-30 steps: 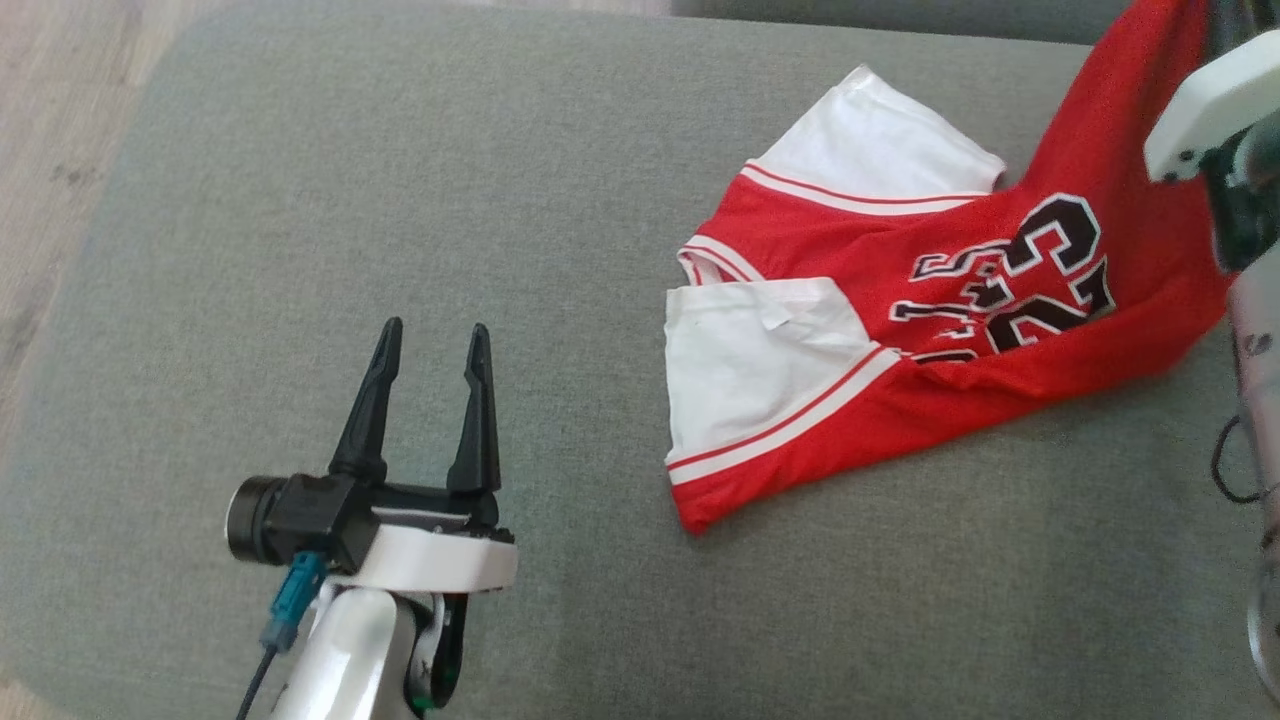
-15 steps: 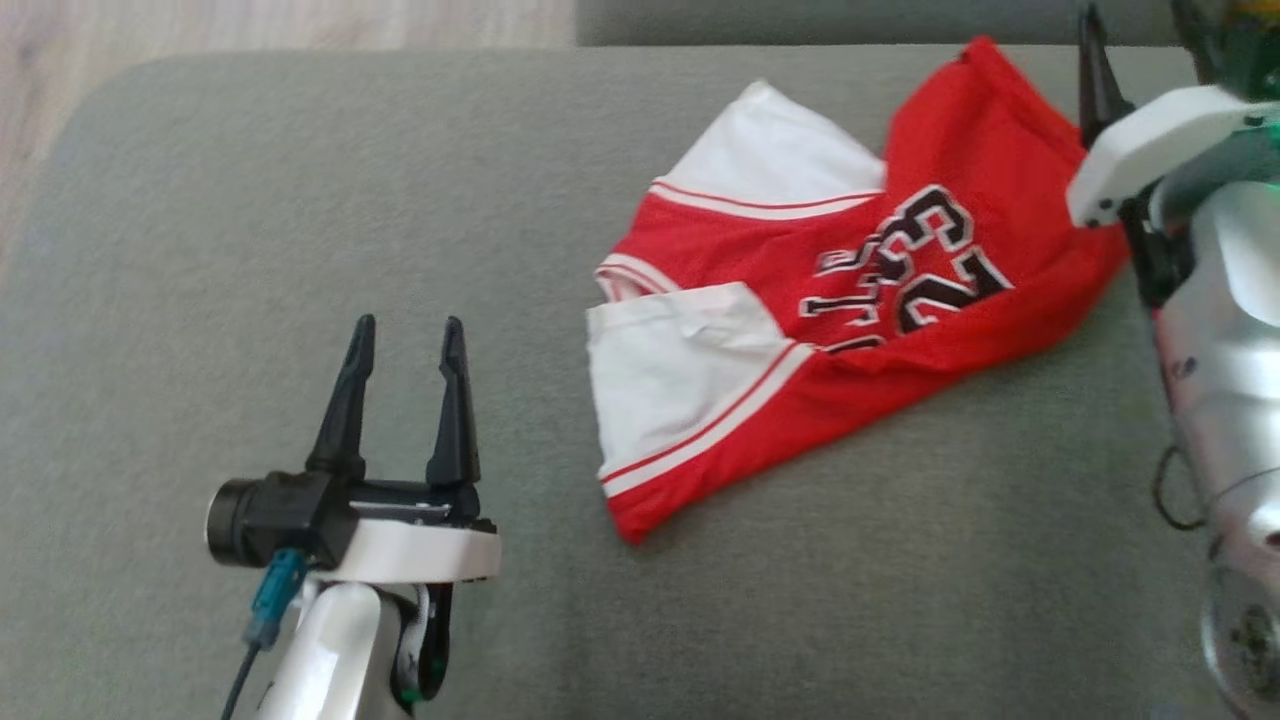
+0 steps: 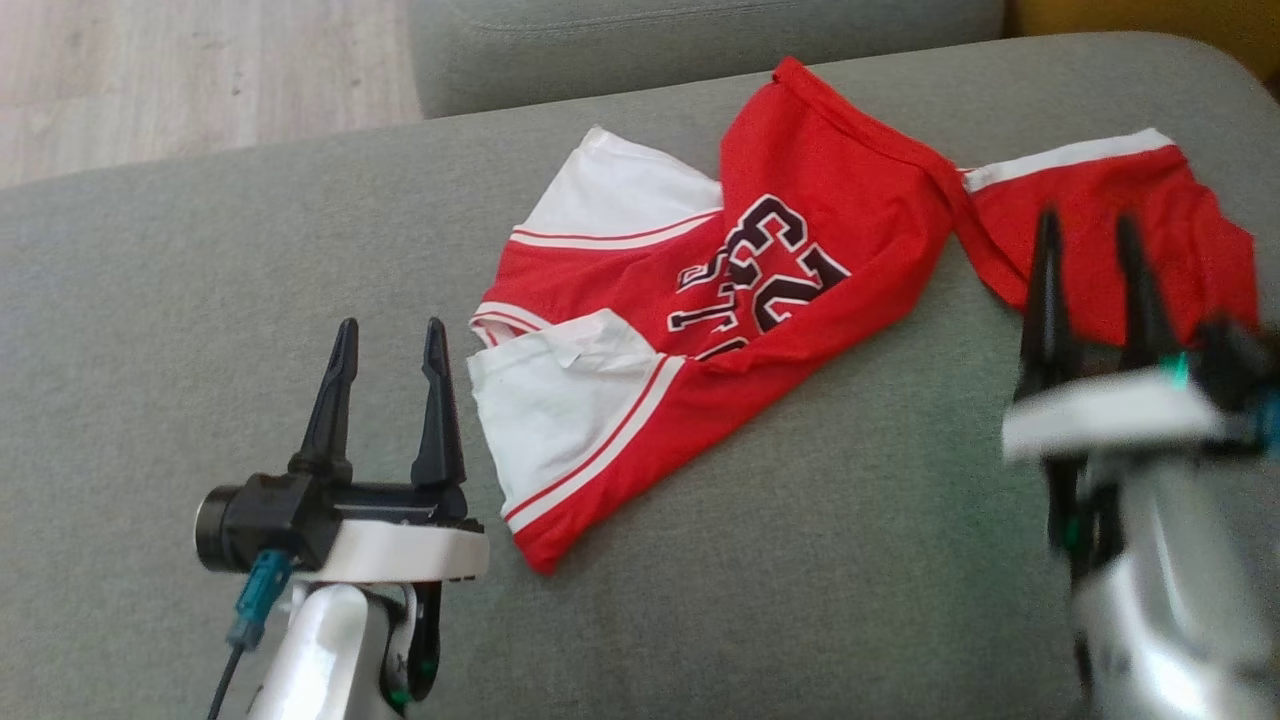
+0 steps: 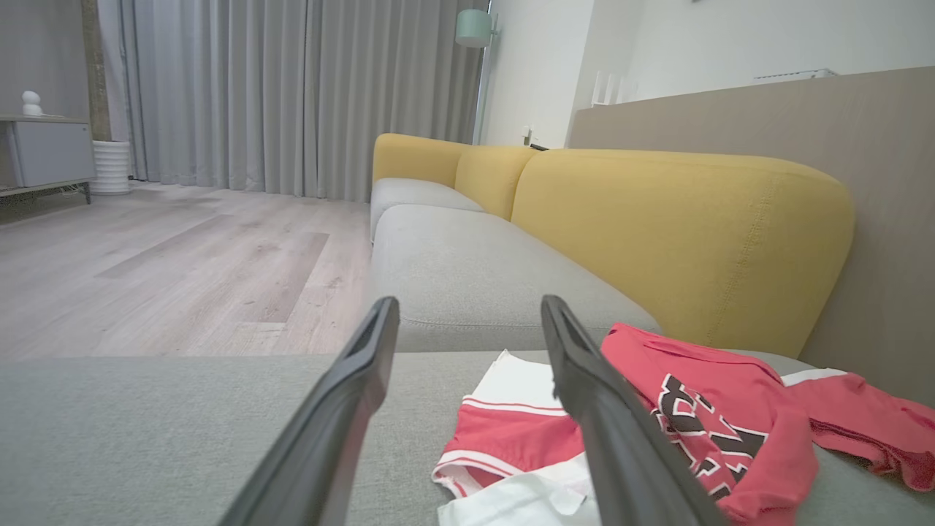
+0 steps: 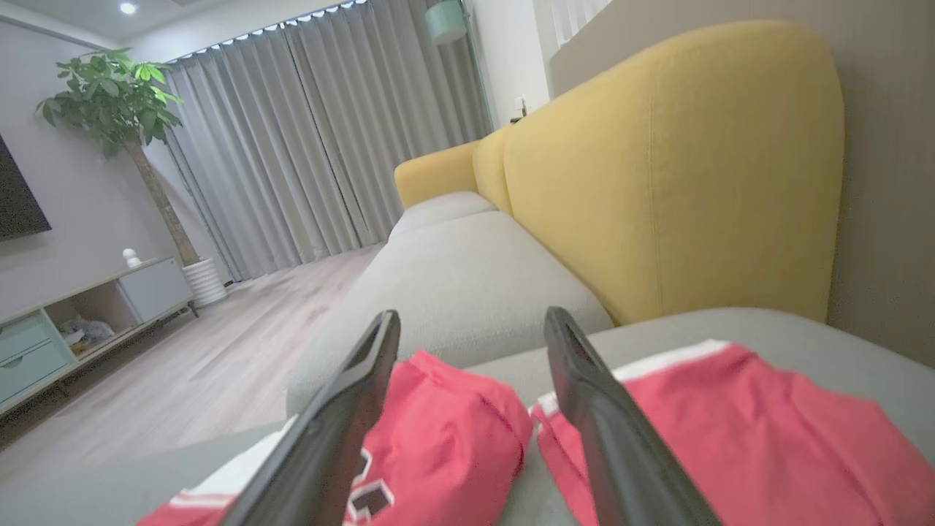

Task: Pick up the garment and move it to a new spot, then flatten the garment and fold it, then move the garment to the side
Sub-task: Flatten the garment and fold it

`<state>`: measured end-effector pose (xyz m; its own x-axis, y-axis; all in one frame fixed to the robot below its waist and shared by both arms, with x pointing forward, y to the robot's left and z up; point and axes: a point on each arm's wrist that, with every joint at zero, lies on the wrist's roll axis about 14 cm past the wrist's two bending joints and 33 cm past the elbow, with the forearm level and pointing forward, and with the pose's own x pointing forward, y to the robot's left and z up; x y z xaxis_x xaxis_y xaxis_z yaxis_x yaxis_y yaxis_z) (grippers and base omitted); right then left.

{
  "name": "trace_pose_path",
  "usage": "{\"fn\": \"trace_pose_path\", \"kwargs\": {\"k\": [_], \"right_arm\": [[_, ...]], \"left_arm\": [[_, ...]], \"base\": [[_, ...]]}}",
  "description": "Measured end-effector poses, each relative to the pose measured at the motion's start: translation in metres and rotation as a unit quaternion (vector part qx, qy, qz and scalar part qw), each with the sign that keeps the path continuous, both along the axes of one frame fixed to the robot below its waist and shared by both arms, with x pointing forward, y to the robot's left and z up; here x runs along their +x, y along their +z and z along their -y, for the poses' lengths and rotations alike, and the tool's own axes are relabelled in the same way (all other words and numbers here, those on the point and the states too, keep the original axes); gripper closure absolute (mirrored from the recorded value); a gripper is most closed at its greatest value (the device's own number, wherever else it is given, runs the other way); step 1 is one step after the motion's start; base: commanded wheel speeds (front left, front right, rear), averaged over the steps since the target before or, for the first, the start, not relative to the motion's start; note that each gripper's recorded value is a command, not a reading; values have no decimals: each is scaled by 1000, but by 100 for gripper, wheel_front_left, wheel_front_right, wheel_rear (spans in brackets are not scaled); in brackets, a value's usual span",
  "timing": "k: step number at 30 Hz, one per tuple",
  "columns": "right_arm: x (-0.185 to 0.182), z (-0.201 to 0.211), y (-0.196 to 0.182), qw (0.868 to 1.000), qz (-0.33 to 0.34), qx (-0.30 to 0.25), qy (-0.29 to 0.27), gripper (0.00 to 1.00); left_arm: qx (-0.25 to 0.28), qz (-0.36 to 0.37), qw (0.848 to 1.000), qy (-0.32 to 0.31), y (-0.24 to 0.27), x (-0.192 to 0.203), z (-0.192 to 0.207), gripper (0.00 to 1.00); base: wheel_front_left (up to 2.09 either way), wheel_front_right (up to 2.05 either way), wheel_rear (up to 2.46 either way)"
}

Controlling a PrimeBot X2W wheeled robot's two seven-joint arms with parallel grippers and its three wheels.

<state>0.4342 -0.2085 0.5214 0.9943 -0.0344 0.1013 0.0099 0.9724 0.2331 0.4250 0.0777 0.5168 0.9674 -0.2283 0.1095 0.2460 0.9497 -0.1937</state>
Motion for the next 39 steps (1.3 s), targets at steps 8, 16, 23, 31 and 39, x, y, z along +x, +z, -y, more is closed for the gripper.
{"fn": "trace_pose_path", "kwargs": {"k": [8, 16, 23, 31, 39], "right_arm": [[-63, -7, -57, 997, -72, 29, -5, 0], [-56, 2, -41, 998, -47, 31, -16, 0], [-55, 4, -56, 997, -69, 33, -21, 0], [-54, 6, -62, 996, -78, 36, -25, 0], [-54, 11, -61, 996, -75, 39, -33, 0]], "left_arm": [[2, -22, 1000, -16, -15, 1, 10, 0], [36, -92, 994, -44, -64, 0, 18, 0], [103, -161, 979, -71, -100, 24, 22, 0], [144, -231, 958, -85, -139, 27, 19, 0], [158, -242, 954, -82, -148, 29, 17, 0]], "base": [[0, 0, 0], [0, 0, 0], [0, 0, 0], [0, 0, 0], [0, 0, 0]]}}
